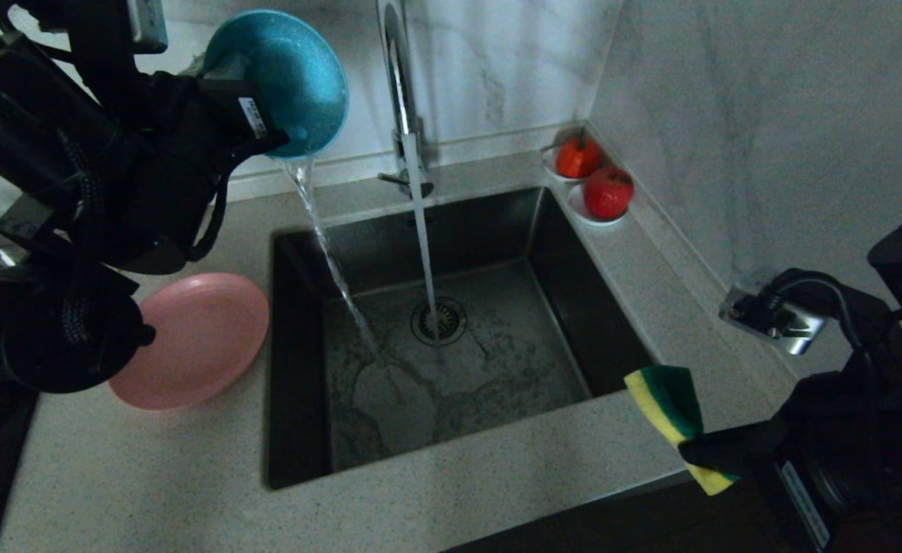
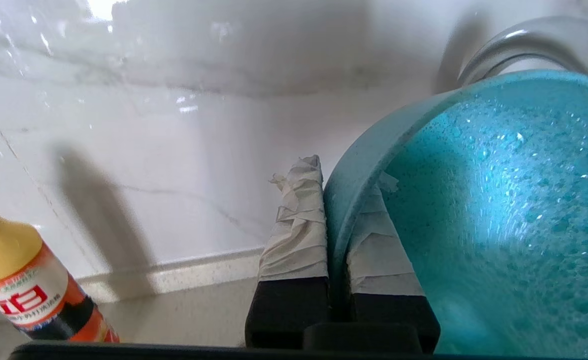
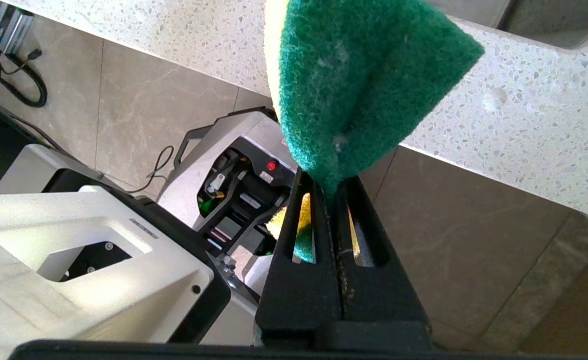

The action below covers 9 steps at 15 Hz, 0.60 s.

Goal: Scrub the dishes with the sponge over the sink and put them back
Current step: Wash the bowl

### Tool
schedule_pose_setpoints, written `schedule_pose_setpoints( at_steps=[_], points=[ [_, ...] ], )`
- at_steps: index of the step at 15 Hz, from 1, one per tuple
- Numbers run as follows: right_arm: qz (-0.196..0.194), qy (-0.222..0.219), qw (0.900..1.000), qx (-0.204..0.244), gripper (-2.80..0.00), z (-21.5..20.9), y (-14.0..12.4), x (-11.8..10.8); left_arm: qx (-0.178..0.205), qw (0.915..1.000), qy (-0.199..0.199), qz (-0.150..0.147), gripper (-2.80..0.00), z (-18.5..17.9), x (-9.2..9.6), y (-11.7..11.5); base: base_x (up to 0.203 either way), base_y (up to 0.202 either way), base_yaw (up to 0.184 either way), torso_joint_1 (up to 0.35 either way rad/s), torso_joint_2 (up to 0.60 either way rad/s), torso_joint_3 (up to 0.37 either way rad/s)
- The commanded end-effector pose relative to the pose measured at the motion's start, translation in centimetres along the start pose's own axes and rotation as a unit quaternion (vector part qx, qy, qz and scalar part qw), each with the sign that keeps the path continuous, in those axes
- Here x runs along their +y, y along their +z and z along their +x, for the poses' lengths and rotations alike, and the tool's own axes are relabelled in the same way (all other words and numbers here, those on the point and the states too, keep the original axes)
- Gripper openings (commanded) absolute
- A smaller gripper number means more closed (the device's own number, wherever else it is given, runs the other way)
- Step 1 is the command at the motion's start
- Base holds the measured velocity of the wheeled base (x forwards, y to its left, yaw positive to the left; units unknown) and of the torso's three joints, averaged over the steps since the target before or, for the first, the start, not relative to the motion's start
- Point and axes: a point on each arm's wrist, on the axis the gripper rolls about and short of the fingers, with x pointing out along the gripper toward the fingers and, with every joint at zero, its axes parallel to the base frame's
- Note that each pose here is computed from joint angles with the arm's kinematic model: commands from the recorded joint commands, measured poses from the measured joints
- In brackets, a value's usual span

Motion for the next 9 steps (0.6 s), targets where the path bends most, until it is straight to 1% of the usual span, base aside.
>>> schedule_pose_setpoints(
  at_steps=[1,4,8,9],
  points=[
    [0.0,-0.001,1.0,0.001,-2.8,0.0,0.0,0.0,-0.014,0.9999,0.005,-0.004,-2.8,-0.3,0.4,0.8,0.0,0.0,0.0,0.0,0.0,0.0],
    [0.001,0.0,1.0,0.001,-2.8,0.1,0.1,0.0,-0.031,0.9995,0.009,-0.003,-2.8,-0.9,0.7,1.4,0.0,0.0,0.0,0.0,0.0,0.0],
    [0.0,0.0,1.0,0.001,-2.8,0.1,0.2,0.1,-0.088,0.9957,0.029,-0.01,-2.8,-1.3,1.4,3.1,0.0,0.0,0.0,0.0,0.0,0.0],
    [0.0,0.0,1.0,0.001,-2.8,0.1,0.2,0.1,-0.096,0.9949,0.032,-0.008,-2.8,-1.4,1.5,3.4,0.0,0.0,0.0,0.0,0.0,0.0]
  ],
)
